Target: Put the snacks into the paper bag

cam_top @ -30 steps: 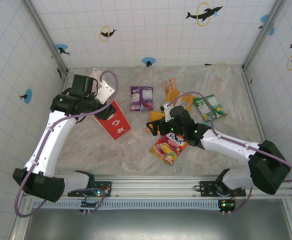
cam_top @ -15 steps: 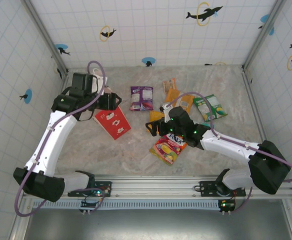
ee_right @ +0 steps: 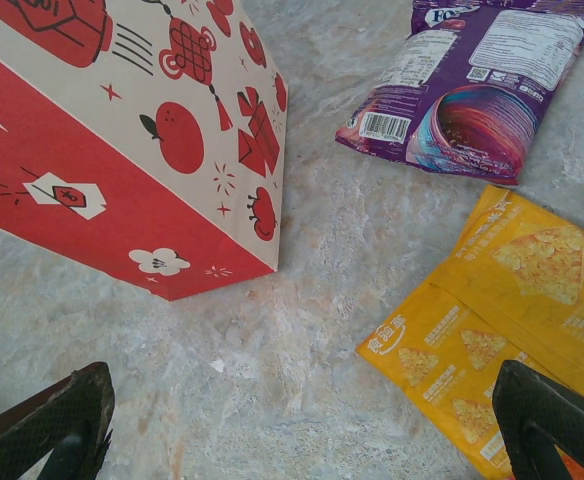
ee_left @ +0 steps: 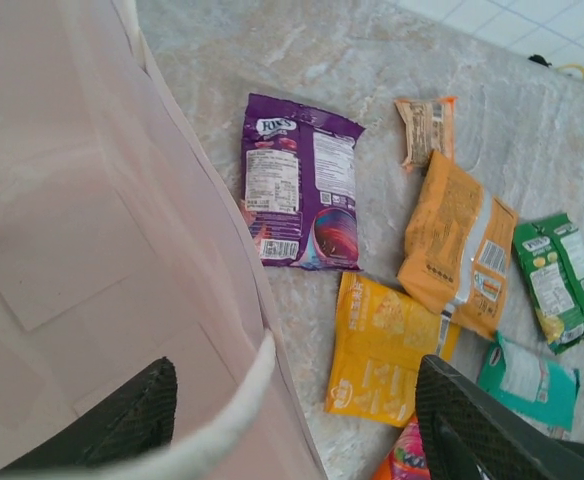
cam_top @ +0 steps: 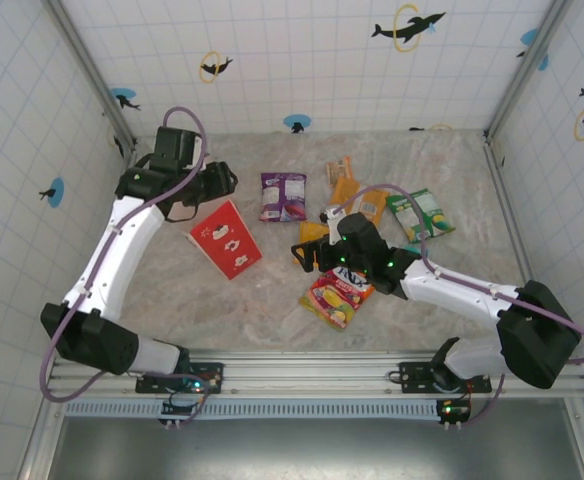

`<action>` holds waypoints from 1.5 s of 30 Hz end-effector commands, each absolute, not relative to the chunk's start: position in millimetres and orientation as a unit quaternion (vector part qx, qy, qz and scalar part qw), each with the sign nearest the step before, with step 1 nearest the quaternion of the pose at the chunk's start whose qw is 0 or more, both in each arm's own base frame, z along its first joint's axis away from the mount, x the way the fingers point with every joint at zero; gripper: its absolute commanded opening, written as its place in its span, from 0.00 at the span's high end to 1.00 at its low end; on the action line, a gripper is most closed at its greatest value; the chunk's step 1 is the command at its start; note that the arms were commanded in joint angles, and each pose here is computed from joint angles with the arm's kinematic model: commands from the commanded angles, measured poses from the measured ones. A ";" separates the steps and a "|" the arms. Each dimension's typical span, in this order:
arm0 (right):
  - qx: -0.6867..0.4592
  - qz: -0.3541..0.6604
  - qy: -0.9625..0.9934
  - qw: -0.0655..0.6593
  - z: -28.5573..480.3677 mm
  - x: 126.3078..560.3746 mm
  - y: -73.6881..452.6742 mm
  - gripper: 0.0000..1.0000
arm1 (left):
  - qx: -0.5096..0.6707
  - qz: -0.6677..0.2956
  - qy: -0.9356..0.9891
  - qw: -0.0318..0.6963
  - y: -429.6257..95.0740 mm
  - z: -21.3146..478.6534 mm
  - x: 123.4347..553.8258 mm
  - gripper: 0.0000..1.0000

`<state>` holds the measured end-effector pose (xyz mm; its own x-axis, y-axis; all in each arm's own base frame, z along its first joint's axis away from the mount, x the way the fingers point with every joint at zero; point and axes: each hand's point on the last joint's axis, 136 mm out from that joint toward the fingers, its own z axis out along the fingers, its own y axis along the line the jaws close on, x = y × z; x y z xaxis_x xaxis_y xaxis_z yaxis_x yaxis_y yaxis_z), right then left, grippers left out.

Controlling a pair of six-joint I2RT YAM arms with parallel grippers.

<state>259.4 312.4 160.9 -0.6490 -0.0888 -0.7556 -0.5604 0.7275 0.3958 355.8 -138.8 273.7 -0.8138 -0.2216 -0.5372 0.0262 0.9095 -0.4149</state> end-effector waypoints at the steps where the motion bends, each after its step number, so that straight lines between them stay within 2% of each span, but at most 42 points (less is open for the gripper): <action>1: -0.187 0.317 0.849 0.380 163.2 260.5 313.9 0.00 | -0.076 -0.196 0.935 0.286 -137.6 272.2 361.0 0.39; 4: -0.187 0.312 0.851 0.379 161.1 260.2 312.1 0.00 | -0.078 -0.194 0.940 0.271 -140.6 265.8 364.5 0.42; 9: -0.187 0.304 0.854 0.379 158.2 260.1 309.2 0.00 | -0.076 -0.188 0.945 0.255 -142.1 253.0 367.4 0.53; 12: -0.186 0.301 0.855 0.379 157.4 260.1 307.7 0.00 | -0.068 -0.186 0.949 0.247 -144.2 250.0 368.1 0.69; 14: -0.186 0.299 0.855 0.380 157.9 260.6 306.9 0.00 | -0.058 -0.185 0.949 0.248 -144.6 254.3 368.1 0.88; 17: -0.185 0.298 0.856 0.380 157.2 260.4 306.2 0.01 | -0.034 -0.186 0.949 0.253 -146.1 263.7 365.6 1.00; 27: -0.180 0.309 0.854 0.378 158.9 258.9 309.5 0.00 | 0.087 -0.143 0.955 0.244 -136.7 273.0 339.3 1.00; 36: -0.178 0.314 0.854 0.375 159.2 254.5 312.1 0.00 | 0.129 -0.105 0.950 0.264 -120.4 280.4 318.1 1.00; 41: -0.178 0.318 0.852 0.375 159.4 253.3 315.5 0.00 | 0.147 -0.097 0.955 0.237 -118.1 260.8 305.8 1.00; 45: -0.177 0.320 0.852 0.376 159.3 251.5 317.5 0.00 | 0.153 -0.083 0.955 0.242 -116.2 262.0 307.5 1.00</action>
<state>252.8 317.2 159.8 -0.6603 -0.0789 -0.7469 -0.5473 0.7316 0.4066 312.0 -119.9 263.6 -0.8426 0.2051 -0.4980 0.3059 0.9433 -0.1291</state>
